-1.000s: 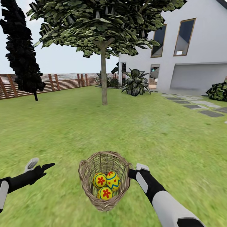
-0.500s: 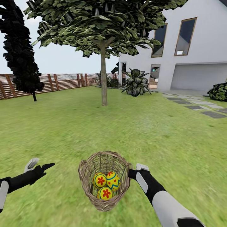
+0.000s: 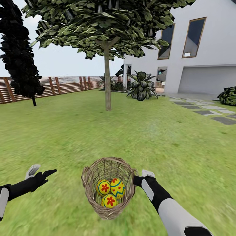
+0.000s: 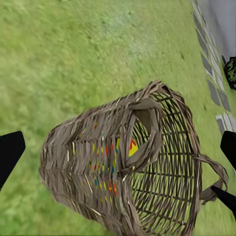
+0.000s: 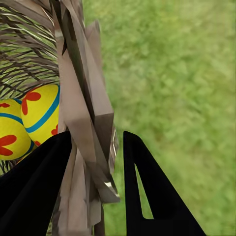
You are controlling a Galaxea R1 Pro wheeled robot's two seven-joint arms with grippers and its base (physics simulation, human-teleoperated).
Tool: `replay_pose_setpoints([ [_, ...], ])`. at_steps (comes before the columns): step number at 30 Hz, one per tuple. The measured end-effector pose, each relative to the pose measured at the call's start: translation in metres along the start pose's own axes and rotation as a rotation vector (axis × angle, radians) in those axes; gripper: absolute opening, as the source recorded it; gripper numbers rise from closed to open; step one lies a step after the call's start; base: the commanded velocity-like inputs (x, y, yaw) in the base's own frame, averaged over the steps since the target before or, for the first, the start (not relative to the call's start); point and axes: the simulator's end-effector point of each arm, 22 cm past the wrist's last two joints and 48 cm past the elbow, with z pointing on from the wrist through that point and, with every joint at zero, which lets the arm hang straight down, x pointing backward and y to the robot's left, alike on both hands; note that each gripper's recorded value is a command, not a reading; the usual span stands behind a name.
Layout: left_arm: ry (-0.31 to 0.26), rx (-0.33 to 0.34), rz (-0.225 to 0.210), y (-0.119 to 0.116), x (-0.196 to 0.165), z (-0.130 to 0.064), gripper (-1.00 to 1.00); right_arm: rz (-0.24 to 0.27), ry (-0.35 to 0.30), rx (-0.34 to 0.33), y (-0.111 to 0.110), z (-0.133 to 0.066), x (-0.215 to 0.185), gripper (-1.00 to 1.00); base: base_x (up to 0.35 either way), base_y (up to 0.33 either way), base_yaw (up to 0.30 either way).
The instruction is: Take the three Easter eggs out of the wicker basket on the lawn in the garden, then place them on the lawn next to a single tree (choose any tree) so that all three eggs are next to the same tree and none are left in the basket.
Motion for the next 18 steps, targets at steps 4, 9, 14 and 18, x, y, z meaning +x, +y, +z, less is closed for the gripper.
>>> replay_pose_setpoints([
  [4,0.000,0.001,0.000,-0.0002,0.0003,0.0003,1.00,-0.002,0.000,0.001,-0.0001,0.0000,-0.0001,-1.00,0.334,0.000,0.000],
  [9,0.000,0.000,0.000,-0.0001,0.0002,0.0001,1.00,0.001,0.000,0.000,0.0002,0.0000,-0.0003,-1.00,0.334,0.000,0.000],
  [14,0.001,0.001,0.000,-0.0003,0.0004,0.0004,1.00,0.001,-0.001,-0.001,0.0003,-0.0001,-0.0004,-1.00,0.334,0.000,0.000],
  [18,0.001,0.001,0.000,-0.0004,0.0005,0.0005,1.00,0.000,-0.001,0.000,0.0003,-0.0001,-0.0004,-1.00,0.334,0.000,0.000],
])
